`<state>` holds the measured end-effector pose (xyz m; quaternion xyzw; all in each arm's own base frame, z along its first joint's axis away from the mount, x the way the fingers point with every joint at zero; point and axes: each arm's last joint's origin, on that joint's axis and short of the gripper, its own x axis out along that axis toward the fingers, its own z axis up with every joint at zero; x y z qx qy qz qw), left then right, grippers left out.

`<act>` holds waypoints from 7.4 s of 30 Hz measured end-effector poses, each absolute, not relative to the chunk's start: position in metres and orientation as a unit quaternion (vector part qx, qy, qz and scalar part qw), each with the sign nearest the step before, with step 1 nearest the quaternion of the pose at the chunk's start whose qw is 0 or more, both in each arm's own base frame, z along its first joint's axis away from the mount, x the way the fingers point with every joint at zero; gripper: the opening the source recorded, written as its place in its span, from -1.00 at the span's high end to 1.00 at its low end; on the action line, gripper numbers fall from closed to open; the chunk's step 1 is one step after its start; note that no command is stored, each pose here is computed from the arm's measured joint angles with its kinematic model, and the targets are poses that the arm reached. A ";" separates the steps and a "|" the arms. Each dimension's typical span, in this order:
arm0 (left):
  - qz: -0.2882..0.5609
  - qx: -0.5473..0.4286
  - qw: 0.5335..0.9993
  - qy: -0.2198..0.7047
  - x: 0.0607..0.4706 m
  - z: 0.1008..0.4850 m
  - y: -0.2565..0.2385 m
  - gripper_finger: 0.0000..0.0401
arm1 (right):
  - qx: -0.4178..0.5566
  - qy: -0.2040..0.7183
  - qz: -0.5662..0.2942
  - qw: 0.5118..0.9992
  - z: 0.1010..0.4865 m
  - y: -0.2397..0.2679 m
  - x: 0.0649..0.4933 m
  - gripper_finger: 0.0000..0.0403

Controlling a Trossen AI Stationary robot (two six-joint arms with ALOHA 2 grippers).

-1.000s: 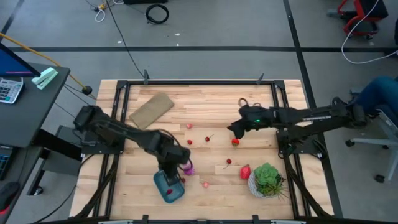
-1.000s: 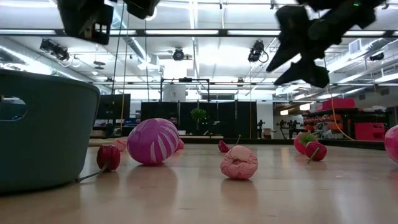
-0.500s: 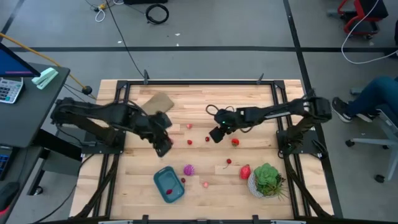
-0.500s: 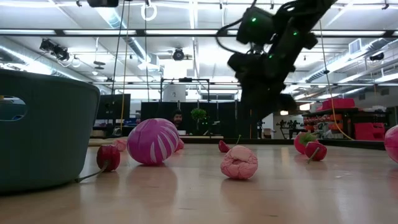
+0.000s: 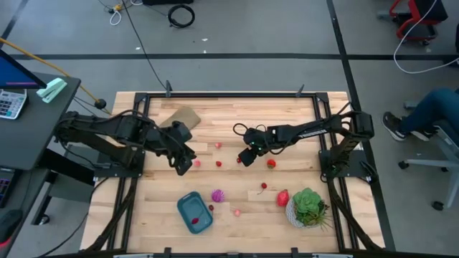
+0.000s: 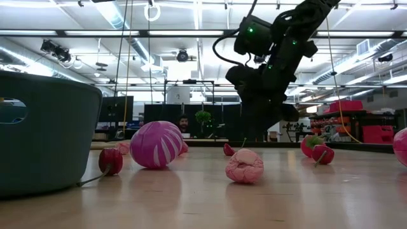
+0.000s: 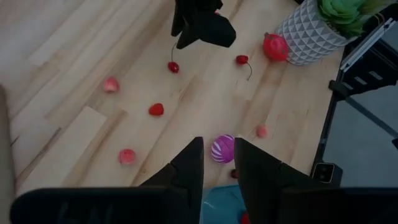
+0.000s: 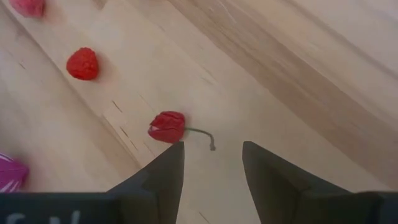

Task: Pick and placing Produce into tupperware
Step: Put the red cherry into the blue bin

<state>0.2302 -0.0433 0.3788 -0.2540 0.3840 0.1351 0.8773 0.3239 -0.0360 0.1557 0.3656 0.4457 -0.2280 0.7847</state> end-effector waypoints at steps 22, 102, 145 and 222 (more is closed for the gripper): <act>0.159 -0.258 0.871 0.386 0.231 0.377 -0.033 0.59 | 0.348 0.444 -0.249 0.787 0.141 -0.035 0.330 0.17; 0.098 -0.297 0.933 0.177 0.188 0.436 -0.022 0.91 | 0.031 0.405 0.077 0.911 0.181 0.122 0.518 0.92; 0.121 -0.274 0.920 0.251 0.180 0.422 -0.021 0.91 | 0.116 0.722 -0.124 0.671 0.207 0.108 0.345 0.39; 0.112 -0.296 0.927 0.203 0.185 0.430 -0.021 0.91 | 0.116 0.388 0.033 0.914 0.239 0.124 0.407 0.98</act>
